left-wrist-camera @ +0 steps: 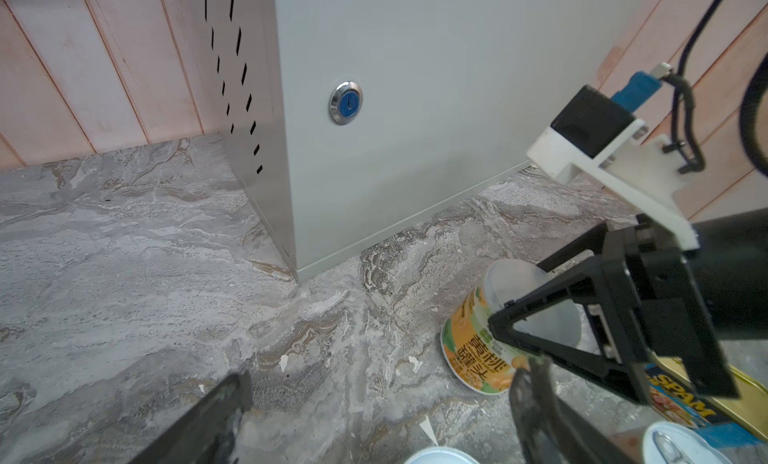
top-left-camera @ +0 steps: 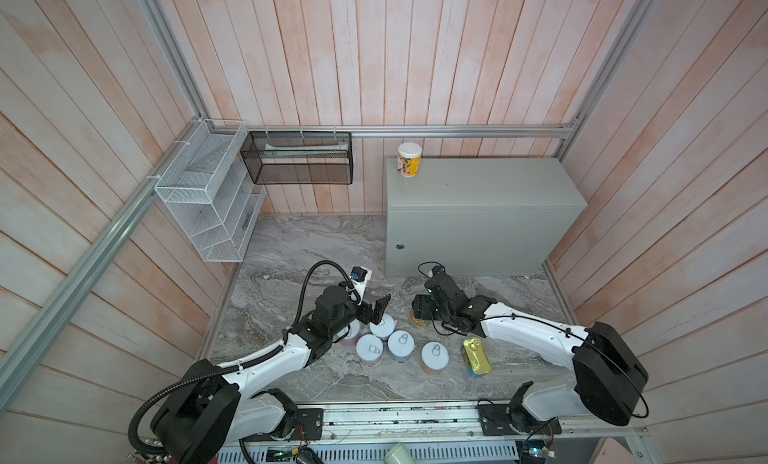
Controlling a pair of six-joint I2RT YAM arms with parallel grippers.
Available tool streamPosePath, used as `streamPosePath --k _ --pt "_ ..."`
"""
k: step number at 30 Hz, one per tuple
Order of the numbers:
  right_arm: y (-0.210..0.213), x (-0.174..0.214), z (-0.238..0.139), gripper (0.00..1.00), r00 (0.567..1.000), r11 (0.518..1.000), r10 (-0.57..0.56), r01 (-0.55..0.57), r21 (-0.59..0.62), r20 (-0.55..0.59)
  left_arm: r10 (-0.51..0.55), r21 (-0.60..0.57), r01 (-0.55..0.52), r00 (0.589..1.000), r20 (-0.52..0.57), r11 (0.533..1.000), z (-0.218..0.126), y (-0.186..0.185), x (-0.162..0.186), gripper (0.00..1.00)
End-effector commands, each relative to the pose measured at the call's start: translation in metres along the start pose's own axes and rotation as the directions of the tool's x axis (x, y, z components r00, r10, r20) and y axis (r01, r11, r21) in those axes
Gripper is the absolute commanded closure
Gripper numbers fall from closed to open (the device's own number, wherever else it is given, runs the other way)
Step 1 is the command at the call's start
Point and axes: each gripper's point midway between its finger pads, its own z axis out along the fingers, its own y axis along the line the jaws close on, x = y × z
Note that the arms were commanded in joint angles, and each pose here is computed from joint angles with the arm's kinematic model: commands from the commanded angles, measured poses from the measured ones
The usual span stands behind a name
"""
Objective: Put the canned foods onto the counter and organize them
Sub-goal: 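Close right gripper on the white-lidded green-yellow canned peach canister, then grasp the peach canister with left gripper while right gripper holds it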
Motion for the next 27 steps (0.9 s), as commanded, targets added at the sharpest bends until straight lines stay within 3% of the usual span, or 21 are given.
streamPosePath --k 1,27 --pt "0.026 -0.042 -0.023 0.37 0.993 0.994 0.026 -0.013 -0.109 0.116 0.013 0.023 -0.014 1.0 0.028 1.0 0.001 -0.005 -0.006 0.0" --pt "0.042 -0.069 -0.072 0.4 0.989 0.95 0.051 -0.006 -0.312 0.136 0.01 0.168 -0.009 1.0 -0.006 0.986 0.012 -0.031 0.008 0.0"
